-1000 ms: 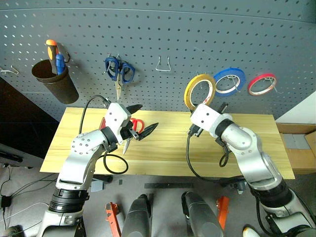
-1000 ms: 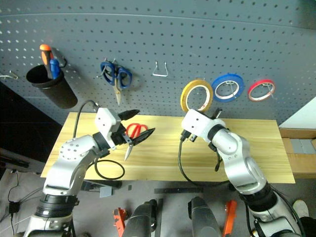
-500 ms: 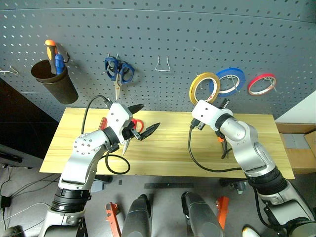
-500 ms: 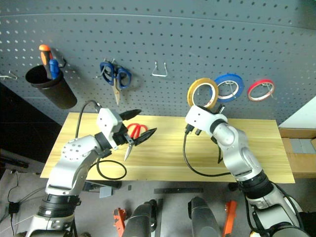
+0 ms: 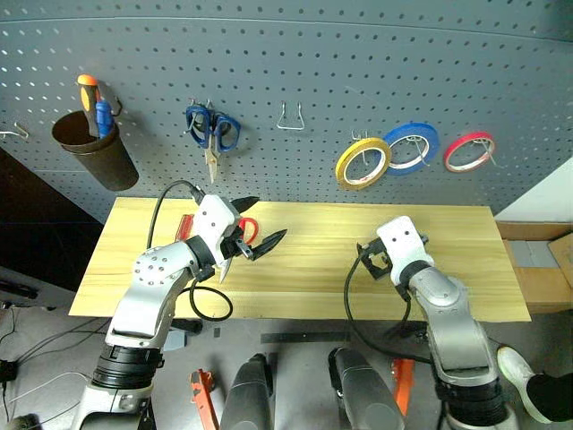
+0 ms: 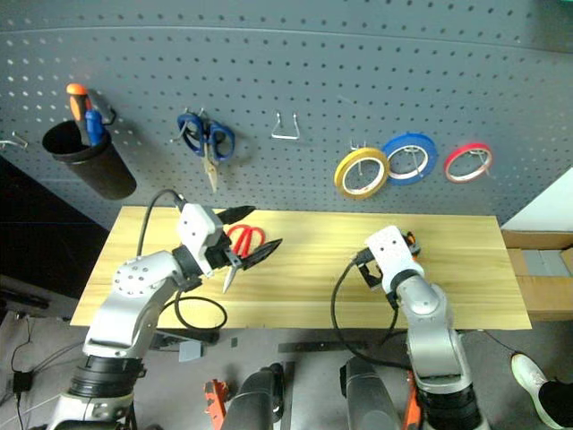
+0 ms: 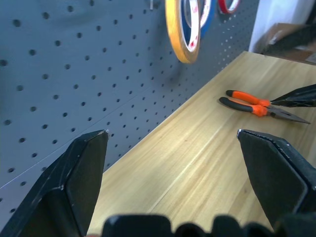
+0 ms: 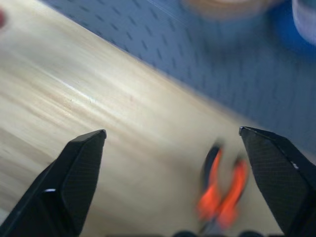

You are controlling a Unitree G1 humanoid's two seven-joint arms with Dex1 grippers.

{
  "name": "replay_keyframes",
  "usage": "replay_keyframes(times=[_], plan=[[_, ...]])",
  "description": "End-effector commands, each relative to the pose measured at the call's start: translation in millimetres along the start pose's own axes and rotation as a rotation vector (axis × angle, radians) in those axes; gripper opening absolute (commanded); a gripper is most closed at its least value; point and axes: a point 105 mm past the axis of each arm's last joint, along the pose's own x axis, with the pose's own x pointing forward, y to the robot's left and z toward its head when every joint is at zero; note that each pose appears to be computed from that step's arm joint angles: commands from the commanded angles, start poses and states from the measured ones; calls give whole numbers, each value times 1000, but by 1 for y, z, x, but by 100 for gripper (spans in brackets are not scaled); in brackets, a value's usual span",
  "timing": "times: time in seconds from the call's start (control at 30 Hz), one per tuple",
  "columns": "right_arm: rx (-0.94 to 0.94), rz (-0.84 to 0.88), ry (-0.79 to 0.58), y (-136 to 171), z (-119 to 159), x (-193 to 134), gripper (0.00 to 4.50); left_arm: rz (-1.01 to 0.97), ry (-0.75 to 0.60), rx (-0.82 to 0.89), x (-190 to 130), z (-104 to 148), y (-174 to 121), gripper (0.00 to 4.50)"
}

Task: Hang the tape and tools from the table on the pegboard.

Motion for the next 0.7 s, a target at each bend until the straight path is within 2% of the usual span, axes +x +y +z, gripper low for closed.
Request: replay_keyframes(times=[0.03,0.23,0.43,0.7], plan=[[167,-116,48,-25,0,10,448,-56,-9,53,3,5,-5,450],[278,-171,159,-49,-16,37,448,-97,-12,84,9,6,-7,450],[316,-164,261,-57,-40,58,448,-110,-12,88,10,4,-10,450],[323,-150,321,-65,-58,81,448,-108,-6,85,8,2,-10,450]])
